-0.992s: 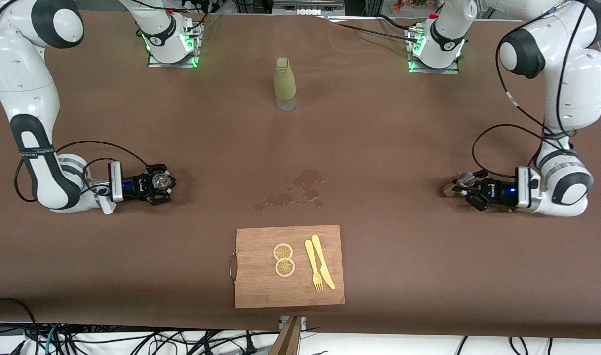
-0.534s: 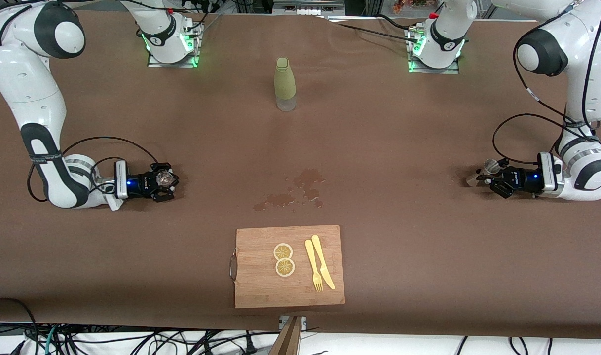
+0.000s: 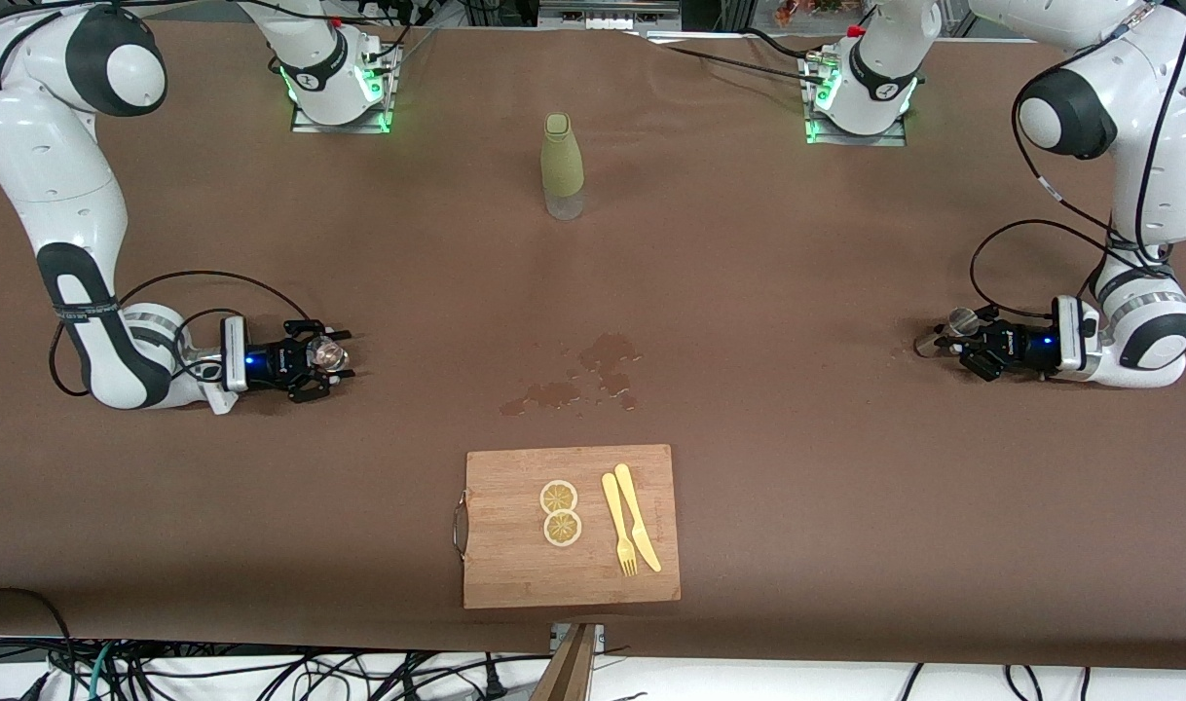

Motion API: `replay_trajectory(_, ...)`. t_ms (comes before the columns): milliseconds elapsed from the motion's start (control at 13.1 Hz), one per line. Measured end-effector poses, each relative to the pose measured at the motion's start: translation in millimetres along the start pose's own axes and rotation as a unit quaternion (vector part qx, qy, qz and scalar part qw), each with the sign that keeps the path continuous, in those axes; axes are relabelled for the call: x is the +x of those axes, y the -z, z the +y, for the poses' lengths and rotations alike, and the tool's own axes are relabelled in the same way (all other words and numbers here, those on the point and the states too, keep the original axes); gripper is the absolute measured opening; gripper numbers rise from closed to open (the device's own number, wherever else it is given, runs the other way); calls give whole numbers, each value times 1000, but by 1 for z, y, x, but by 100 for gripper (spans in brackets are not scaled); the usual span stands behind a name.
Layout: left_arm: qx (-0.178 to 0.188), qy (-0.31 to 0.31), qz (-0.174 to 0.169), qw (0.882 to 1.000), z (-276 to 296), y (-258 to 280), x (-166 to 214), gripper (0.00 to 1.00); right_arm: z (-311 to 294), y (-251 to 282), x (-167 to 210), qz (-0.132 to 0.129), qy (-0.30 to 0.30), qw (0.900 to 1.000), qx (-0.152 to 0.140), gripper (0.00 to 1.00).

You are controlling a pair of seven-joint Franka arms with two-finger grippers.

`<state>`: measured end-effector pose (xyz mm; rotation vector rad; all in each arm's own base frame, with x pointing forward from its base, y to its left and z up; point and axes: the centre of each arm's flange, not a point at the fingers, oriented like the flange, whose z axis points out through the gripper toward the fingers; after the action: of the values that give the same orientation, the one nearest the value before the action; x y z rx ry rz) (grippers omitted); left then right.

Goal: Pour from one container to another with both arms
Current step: 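Lower the glass cup and jigger onto the table with both grippers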

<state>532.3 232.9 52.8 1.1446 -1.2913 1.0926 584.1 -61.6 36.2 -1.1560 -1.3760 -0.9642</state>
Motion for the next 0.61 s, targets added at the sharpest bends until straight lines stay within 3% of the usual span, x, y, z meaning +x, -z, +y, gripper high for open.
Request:
replay_trajectory(76,1,3,0,1000,2,-1,-5,21,-1,3,0,-1,-1,1000,-1,97)
replay_trajectory(153,1,4,1,1000,2,-2,-7,21,-2,6,-1,-3,-1,1000,-3,100)
replay_trajectory(458,1,7,0,1000,2,-2,-7,21,-8,35,0,-21,-19,1000,-7,100)
replay_trajectory(610,7,15,-16,1000,0,1,-10,38,-13,66,13,-48,-46,998,-2,100)
